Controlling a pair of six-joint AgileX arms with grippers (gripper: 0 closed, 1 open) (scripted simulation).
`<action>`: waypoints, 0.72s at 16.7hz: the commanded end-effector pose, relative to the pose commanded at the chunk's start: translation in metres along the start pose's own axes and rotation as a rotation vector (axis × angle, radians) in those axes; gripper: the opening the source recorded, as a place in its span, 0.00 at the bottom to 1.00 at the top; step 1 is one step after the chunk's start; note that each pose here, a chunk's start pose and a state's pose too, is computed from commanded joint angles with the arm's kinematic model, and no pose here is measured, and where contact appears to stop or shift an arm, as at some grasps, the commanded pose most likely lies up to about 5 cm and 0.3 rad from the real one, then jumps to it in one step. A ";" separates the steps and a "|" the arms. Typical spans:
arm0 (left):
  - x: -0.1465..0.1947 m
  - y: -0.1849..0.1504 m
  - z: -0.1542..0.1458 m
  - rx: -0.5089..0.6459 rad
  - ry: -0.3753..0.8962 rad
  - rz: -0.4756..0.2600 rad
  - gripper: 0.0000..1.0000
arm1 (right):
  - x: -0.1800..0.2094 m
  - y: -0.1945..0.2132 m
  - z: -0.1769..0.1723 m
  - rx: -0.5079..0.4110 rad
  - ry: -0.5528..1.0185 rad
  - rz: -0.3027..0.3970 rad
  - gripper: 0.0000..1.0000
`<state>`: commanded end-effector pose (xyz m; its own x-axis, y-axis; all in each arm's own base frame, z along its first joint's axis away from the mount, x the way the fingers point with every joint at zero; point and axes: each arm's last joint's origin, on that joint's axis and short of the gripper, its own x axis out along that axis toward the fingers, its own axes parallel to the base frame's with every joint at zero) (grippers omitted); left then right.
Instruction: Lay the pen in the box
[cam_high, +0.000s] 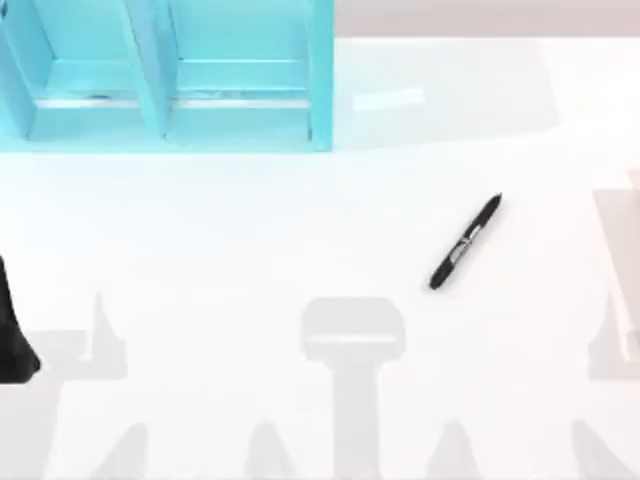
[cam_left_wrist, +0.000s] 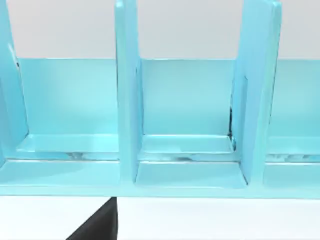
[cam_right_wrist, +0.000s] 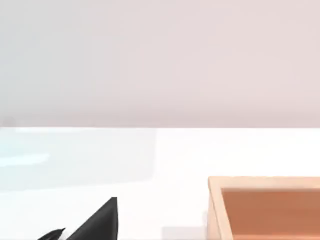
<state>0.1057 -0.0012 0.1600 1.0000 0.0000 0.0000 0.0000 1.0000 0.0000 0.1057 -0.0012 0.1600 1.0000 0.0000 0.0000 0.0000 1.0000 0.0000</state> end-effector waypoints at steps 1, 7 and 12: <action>0.000 0.000 0.000 0.000 0.000 0.000 1.00 | 0.000 0.000 0.000 0.000 0.000 0.000 1.00; 0.000 0.000 0.000 0.000 0.000 0.000 1.00 | 0.002 0.009 0.031 0.116 0.103 0.082 1.00; 0.000 0.000 0.000 0.000 0.000 0.000 1.00 | 0.035 0.033 0.100 0.311 0.393 0.164 1.00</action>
<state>0.1057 -0.0012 0.1600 1.0000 0.0000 0.0000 0.0000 1.0000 0.0000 0.1402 0.0321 0.2596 0.9113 0.2161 -0.3505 -0.0964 0.9395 0.3286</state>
